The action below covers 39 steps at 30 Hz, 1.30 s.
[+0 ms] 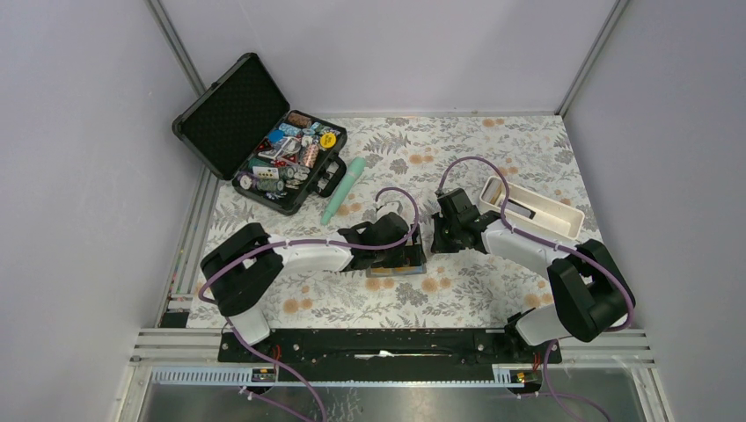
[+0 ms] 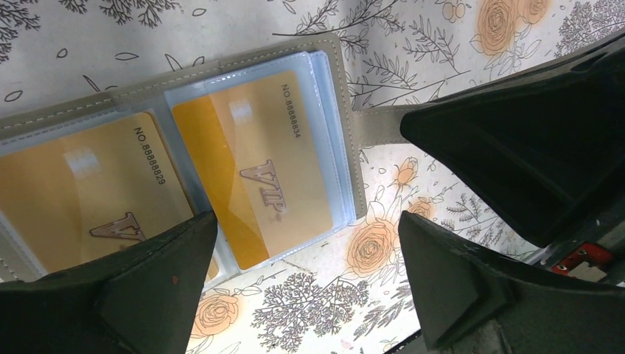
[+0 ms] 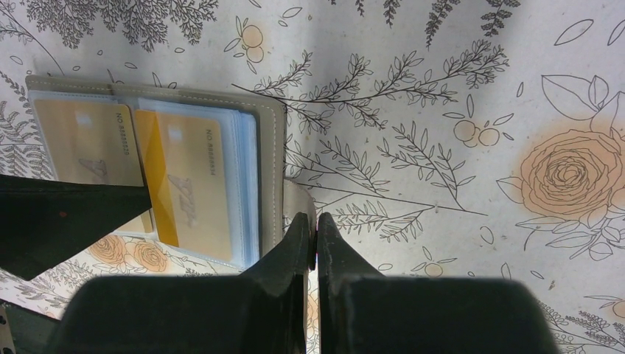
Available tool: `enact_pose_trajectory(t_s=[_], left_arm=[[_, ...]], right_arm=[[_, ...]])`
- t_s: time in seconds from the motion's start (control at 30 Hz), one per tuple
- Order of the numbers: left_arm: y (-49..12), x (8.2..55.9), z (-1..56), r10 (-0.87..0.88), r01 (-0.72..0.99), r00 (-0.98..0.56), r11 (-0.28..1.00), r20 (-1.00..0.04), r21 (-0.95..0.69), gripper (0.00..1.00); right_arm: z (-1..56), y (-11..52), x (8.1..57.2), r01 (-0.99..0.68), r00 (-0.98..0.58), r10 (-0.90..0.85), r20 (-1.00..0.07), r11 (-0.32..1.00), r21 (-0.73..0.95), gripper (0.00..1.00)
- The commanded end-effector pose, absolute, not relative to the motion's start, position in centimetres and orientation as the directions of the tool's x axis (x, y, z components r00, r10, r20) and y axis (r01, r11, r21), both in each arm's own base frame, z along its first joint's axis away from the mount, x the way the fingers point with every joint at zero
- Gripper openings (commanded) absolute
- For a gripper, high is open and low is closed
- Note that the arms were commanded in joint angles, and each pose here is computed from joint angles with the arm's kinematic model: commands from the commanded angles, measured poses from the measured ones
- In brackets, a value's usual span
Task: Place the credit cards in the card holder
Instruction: Insert the credit card into the card holder.
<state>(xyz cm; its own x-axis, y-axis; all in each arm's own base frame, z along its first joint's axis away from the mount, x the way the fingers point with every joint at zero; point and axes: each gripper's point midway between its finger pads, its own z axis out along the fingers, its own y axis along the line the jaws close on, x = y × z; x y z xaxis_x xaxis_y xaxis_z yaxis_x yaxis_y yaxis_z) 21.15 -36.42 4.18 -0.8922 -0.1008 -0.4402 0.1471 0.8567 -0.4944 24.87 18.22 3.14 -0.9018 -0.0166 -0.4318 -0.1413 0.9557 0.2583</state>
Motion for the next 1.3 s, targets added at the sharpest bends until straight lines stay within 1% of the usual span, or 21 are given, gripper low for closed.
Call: enact_pose_trajectory(t_s=[0.0,0.63,0.83,0.93,1.0,1.07,1.27], left_arm=[[-37.7,21.5,4.8,-0.127,0.152,-0.886,0.829,-0.446,-0.539,0.99],[-39.0,22.2,6.6,-0.124,0.188,-0.873,0.808,-0.473,-0.559,0.99],[-39.0,22.4,7.4,-0.14,0.197,-0.858,0.799,-0.495,-0.568,0.99],[-39.1,22.3,7.3,-0.137,0.201,-0.86,0.795,-0.492,-0.572,0.96],[-39.7,22.3,7.5,-0.139,0.214,-0.859,0.777,-0.492,-0.592,0.91],[-40.0,22.2,7.4,-0.129,0.219,-0.864,0.774,-0.487,-0.595,0.88],[-40.6,21.9,7.2,-0.112,0.227,-0.87,0.774,-0.481,-0.591,0.87]], right_arm=[[4.4,18.4,25.5,-0.144,-0.883,-0.007,-0.469,0.956,0.257,0.0],[4.2,18.5,25.4,-0.145,-0.887,-0.011,-0.462,0.955,0.257,0.0],[4.2,18.6,25.5,-0.147,-0.886,-0.012,-0.464,0.955,0.257,0.0],[4.2,18.6,25.5,-0.148,-0.886,-0.014,-0.464,0.956,0.254,0.0],[4.2,18.6,25.5,-0.147,-0.886,-0.013,-0.463,0.956,0.255,0.0],[4.1,18.6,25.5,-0.147,-0.887,-0.013,-0.461,0.956,0.255,0.0],[4.0,18.6,25.4,-0.147,-0.889,-0.016,-0.459,0.956,0.253,0.0]])
